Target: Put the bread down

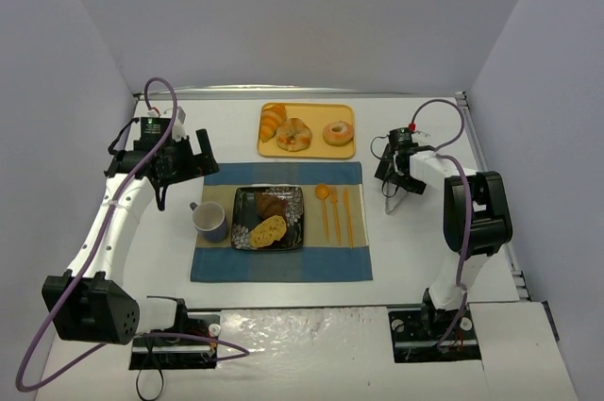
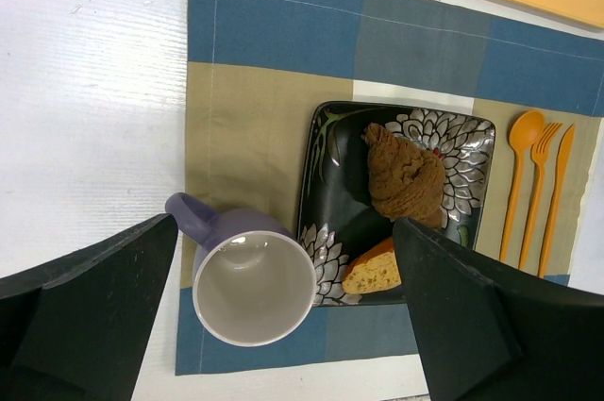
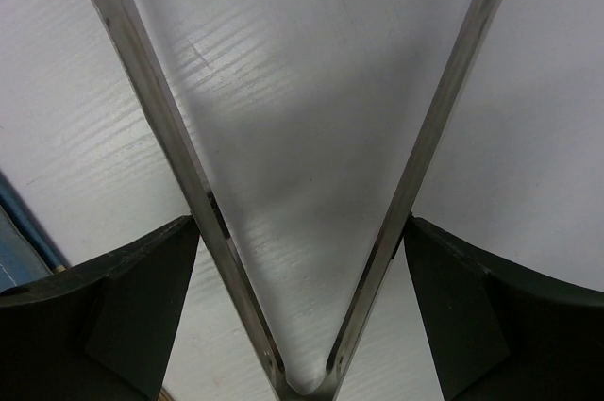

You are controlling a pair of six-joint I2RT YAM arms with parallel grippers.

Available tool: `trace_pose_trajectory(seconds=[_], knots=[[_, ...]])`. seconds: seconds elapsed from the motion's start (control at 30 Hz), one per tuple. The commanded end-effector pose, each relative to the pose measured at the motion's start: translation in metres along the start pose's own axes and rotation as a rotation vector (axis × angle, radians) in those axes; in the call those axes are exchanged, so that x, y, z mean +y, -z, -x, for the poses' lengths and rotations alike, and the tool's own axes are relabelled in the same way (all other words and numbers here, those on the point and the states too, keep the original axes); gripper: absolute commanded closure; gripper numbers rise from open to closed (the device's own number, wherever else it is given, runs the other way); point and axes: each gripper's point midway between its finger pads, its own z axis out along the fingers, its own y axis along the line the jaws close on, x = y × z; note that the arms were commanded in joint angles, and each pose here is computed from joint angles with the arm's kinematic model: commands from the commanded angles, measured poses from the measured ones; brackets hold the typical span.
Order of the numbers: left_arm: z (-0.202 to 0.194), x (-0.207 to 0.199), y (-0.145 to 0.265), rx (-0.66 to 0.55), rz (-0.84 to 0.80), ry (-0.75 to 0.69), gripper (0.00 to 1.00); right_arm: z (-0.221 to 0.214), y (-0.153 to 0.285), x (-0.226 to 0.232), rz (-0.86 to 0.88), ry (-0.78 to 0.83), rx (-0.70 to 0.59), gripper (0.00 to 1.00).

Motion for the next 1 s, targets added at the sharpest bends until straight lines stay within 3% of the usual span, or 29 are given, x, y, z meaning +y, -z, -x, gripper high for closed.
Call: trace_pose_trajectory(seconds=[0.0,0.13,0.27,0.47,0.67,0.97], knots=[[0.032,-0.009,0.021,-0.111,-0.023,-0.020,0.03,0.019,0.007,0.003,0.017,-0.037,-0.056,0.12],[0.033,-0.008,0.022,-0.115,-0.018,-0.022,0.03,0.032,0.021,0.008,0.046,-0.054,-0.085,0.09],[0.033,-0.007,0.022,-0.115,-0.011,-0.023,0.03,0.064,0.058,0.015,0.105,-0.077,-0.164,0.00],[0.035,-0.007,0.024,-0.124,-0.005,-0.023,0.03,0.092,0.125,0.040,0.280,-0.077,-0.242,0.00],[0.033,-0.008,0.029,-0.132,-0.013,-0.015,0.03,0.072,0.193,0.088,0.459,0.007,-0.297,0.00],[0.023,-0.009,0.023,-0.115,-0.022,-0.005,0.03,0.042,0.245,0.125,0.600,0.088,-0.316,0.00]])
